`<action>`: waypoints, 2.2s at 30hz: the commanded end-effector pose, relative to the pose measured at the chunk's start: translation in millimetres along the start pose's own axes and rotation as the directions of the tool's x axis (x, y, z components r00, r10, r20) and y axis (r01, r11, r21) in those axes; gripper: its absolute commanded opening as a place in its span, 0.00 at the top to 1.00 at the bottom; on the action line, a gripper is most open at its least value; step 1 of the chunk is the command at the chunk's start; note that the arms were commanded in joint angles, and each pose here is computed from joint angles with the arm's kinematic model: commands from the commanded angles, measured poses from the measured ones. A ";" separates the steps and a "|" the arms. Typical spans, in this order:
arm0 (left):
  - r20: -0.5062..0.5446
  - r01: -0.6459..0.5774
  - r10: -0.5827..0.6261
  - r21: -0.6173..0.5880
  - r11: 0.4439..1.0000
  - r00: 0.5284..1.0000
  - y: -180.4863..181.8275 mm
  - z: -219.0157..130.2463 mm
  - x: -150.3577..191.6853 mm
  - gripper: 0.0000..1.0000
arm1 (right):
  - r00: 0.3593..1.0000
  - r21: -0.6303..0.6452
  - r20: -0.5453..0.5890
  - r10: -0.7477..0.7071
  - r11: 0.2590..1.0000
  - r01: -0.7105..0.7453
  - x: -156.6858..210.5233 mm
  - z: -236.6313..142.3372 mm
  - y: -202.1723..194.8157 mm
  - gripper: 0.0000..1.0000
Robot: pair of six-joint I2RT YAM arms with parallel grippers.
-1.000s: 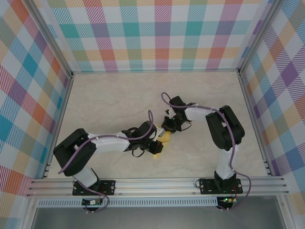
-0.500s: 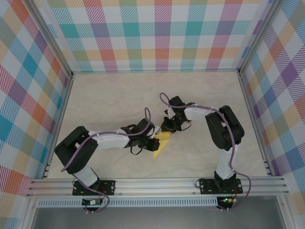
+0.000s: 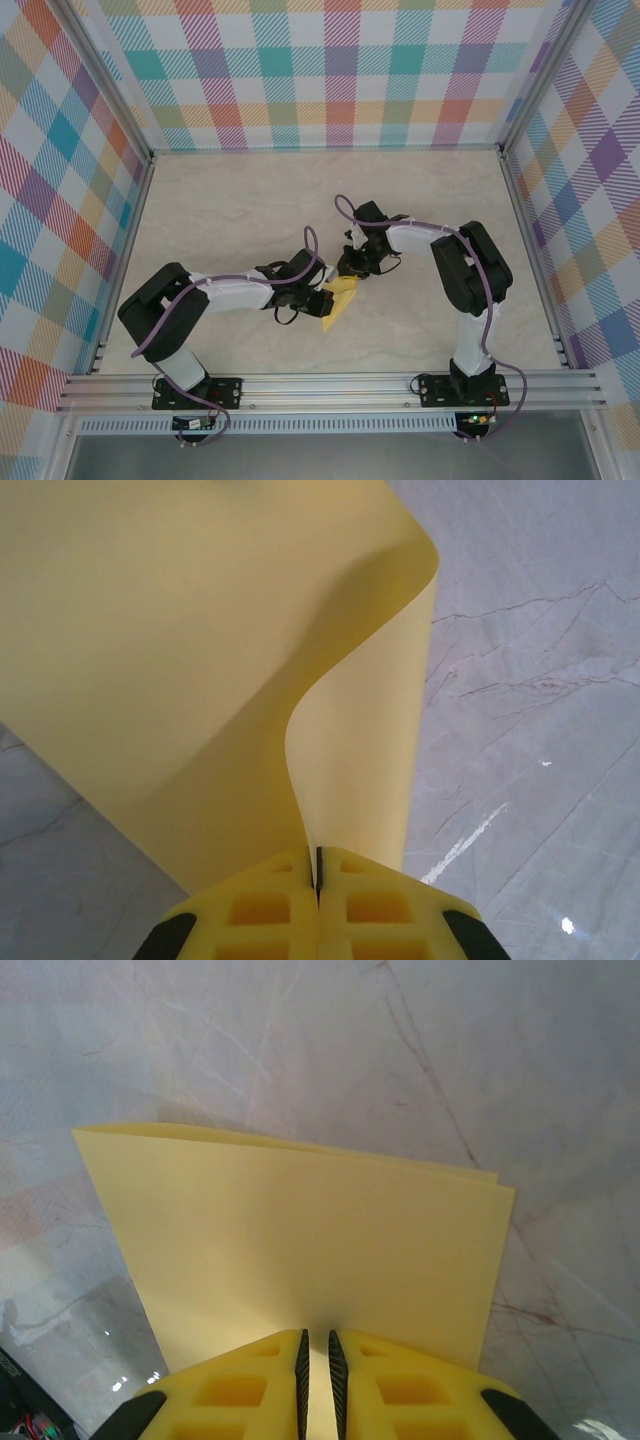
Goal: Fold a paper plane with a square sheet of paper (pick it up from the middle)
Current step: Third fold the triangle at the center of the table.
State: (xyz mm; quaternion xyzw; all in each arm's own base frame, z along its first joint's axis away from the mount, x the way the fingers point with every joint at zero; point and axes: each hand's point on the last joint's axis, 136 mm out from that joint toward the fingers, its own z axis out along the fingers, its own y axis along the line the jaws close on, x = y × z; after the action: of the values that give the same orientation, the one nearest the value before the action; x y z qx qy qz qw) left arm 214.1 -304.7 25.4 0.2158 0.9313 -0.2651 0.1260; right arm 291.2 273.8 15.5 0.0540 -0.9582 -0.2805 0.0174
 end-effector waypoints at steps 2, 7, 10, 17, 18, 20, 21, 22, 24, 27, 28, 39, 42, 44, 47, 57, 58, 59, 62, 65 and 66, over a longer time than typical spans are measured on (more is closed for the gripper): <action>-0.006 0.029 -0.029 -0.036 0.999 1.000 11.0 1.2 1.6 0.98 | 0.996 0.081 -0.086 0.036 0.996 -0.029 23.6 10.6 -18.6 0.82; 0.016 0.019 -0.018 -0.035 0.999 1.000 8.7 -2.8 -3.6 0.98 | 0.995 0.082 -0.090 0.039 0.996 -0.032 25.0 11.5 -19.1 0.82; 0.009 0.020 -0.019 -0.037 0.999 1.000 10.2 -0.7 -2.7 0.97 | 0.995 0.084 -0.090 0.043 0.996 -0.035 25.3 11.8 -19.5 0.82; -0.008 0.023 -0.024 -0.027 0.999 1.000 10.6 4.0 0.8 0.97 | 0.995 0.089 -0.092 0.047 0.995 -0.039 27.5 11.9 -21.2 0.81; -0.011 0.022 -0.022 -0.034 0.999 1.000 11.7 4.6 1.6 0.97 | 0.995 0.087 -0.091 0.049 0.995 -0.041 27.6 12.2 -21.5 0.81; -0.016 0.022 -0.023 -0.042 0.999 1.000 14.1 6.6 3.6 0.97 | 0.994 0.082 -0.093 0.053 0.996 -0.045 28.9 13.3 -21.0 0.81; -0.020 0.022 -0.022 -0.041 0.999 1.000 14.8 7.9 4.5 0.96 | 0.994 0.080 -0.093 0.054 0.996 -0.046 29.1 13.7 -20.7 0.81; -0.027 0.024 -0.025 -0.040 0.999 0.999 15.7 9.7 6.7 0.96 | 0.994 0.082 -0.094 0.055 0.995 -0.048 29.5 13.8 -21.3 0.81; -0.040 0.024 -0.025 -0.032 0.999 0.999 14.8 12.3 8.8 0.96 | 0.994 0.083 -0.090 0.056 0.995 -0.049 29.2 13.4 -20.4 0.81; -0.050 0.033 -0.035 -0.041 0.999 0.998 18.7 15.4 13.7 0.96 | 0.995 0.078 -0.077 0.058 0.996 -0.052 27.4 10.1 -17.5 0.79; -0.051 0.039 -0.042 -0.048 0.998 0.998 21.1 15.6 15.6 0.96 | 0.996 0.072 -0.068 0.057 0.996 -0.052 26.1 7.9 -14.9 0.79; -0.037 0.049 -0.051 -0.069 0.996 0.998 27.6 12.4 22.5 0.98 | 0.970 0.052 0.227 0.087 0.993 -0.102 3.4 -77.6 8.8 0.70; -0.039 0.049 -0.051 -0.063 0.997 0.998 26.8 13.2 22.6 0.98 | 0.941 0.031 0.315 0.126 0.989 -0.143 13.6 -95.6 3.6 0.74; -0.040 0.049 -0.052 -0.063 0.997 0.998 27.1 13.3 22.9 0.97 | 0.924 -0.037 0.358 0.134 0.991 -0.129 24.6 -100.6 5.7 0.76; -0.041 0.051 -0.053 -0.055 0.997 0.998 26.1 13.9 24.3 0.97 | 0.912 -0.148 0.377 0.163 0.982 -0.114 47.7 -98.6 5.2 0.81; -0.066 0.052 -0.055 -0.047 0.998 0.996 26.6 18.7 29.7 0.97 | 0.972 -0.341 0.188 0.140 0.937 -0.069 110.1 -44.1 45.7 0.92; -0.068 0.054 -0.057 -0.046 0.997 0.996 26.9 18.8 30.2 0.97 | 0.973 -0.333 0.194 0.124 0.941 -0.054 114.0 -40.0 51.4 0.93; -0.065 0.054 -0.057 -0.042 0.998 0.996 25.9 18.7 29.2 0.97 | 0.974 -0.330 0.197 0.112 0.943 -0.041 116.4 -36.4 56.3 0.93; -0.062 0.058 -0.060 -0.041 0.997 0.996 26.5 19.6 29.8 0.97 | 0.978 -0.303 0.173 0.119 0.951 -0.062 121.7 -21.3 59.0 0.95; -0.073 0.060 -0.062 -0.029 0.998 0.995 24.5 21.1 31.5 0.97 | 0.979 -0.318 0.142 0.146 0.943 -0.095 125.2 -5.2 60.0 0.97; -0.073 0.062 -0.064 -0.030 0.998 0.995 25.0 20.8 31.5 0.97 | 0.981 -0.319 0.130 0.142 0.943 -0.094 127.5 -0.1 62.2 0.98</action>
State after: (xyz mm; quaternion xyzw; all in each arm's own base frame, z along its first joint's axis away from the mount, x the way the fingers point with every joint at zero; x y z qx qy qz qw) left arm 217.6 -309.5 18.7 0.2069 0.9257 -0.2857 0.1366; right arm 152.7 296.7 46.2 -0.0140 -0.9131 -0.4068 -0.0227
